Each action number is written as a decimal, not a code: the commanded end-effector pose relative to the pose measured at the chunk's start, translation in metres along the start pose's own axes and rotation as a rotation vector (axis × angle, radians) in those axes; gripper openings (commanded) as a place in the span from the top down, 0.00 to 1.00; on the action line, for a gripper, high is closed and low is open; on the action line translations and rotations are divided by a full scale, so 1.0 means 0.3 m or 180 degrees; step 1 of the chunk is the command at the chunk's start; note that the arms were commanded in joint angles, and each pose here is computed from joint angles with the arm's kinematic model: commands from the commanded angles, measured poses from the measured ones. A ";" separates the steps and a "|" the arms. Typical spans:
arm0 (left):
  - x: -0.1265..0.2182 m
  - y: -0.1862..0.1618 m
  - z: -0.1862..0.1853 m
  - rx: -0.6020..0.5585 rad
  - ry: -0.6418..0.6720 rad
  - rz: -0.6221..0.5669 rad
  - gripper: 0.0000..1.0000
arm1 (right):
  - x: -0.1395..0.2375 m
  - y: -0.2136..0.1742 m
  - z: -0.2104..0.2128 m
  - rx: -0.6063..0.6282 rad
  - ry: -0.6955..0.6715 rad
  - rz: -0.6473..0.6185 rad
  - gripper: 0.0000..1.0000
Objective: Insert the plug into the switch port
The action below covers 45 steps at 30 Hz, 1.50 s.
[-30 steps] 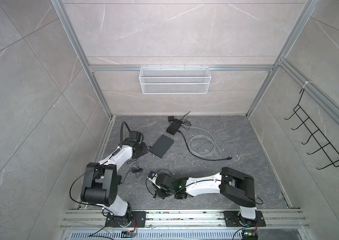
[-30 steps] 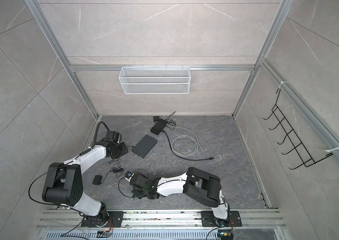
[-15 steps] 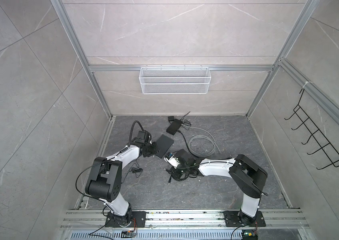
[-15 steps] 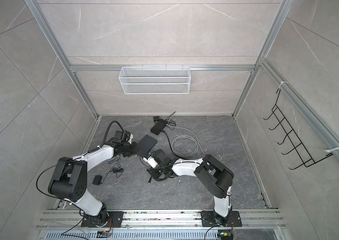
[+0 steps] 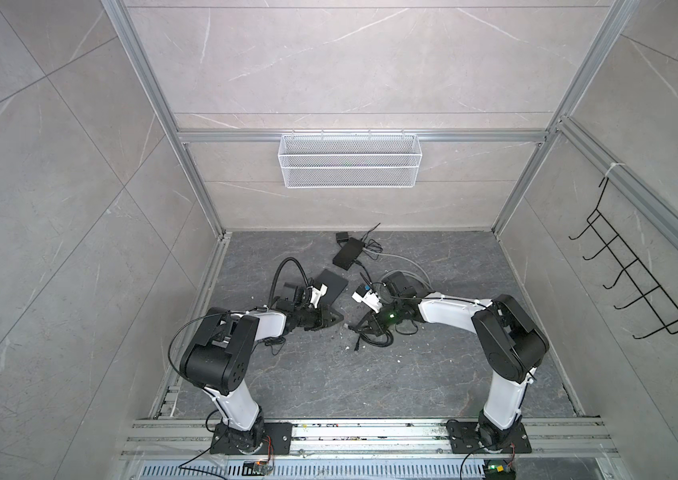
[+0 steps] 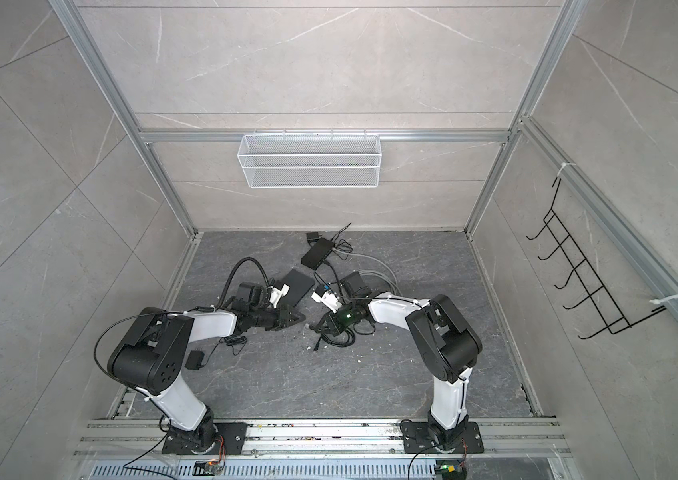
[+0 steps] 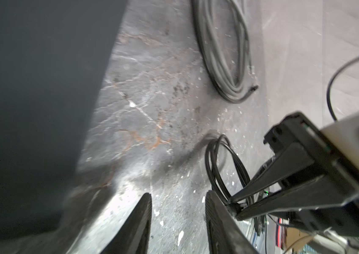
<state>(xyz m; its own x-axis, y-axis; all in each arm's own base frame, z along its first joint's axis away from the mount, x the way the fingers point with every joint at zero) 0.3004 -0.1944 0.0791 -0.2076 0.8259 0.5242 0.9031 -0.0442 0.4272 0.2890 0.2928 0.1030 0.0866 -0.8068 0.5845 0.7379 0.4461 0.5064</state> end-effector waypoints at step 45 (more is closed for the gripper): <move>-0.018 0.017 -0.111 -0.0880 -0.0673 0.0047 0.55 | 0.067 -0.002 -0.010 -0.0191 0.0449 0.0065 0.98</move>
<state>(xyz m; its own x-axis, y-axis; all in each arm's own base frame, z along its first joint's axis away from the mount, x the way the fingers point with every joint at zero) 0.2908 -0.2177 0.0976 -0.0920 0.9245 0.3699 0.7952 -0.1554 0.5861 0.2968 0.2756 0.0980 0.1818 -0.8265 0.5328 0.7839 0.4489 0.4290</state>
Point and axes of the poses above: each gripper's point midway between its finger pads, its own x axis back along the fingers, its own z axis along the line the jaws close on, y = z × x, the point moved 5 cm from there along x, back along the fingers, and after that the axes turned 5 degrees about -x, right-handed, at the moved point
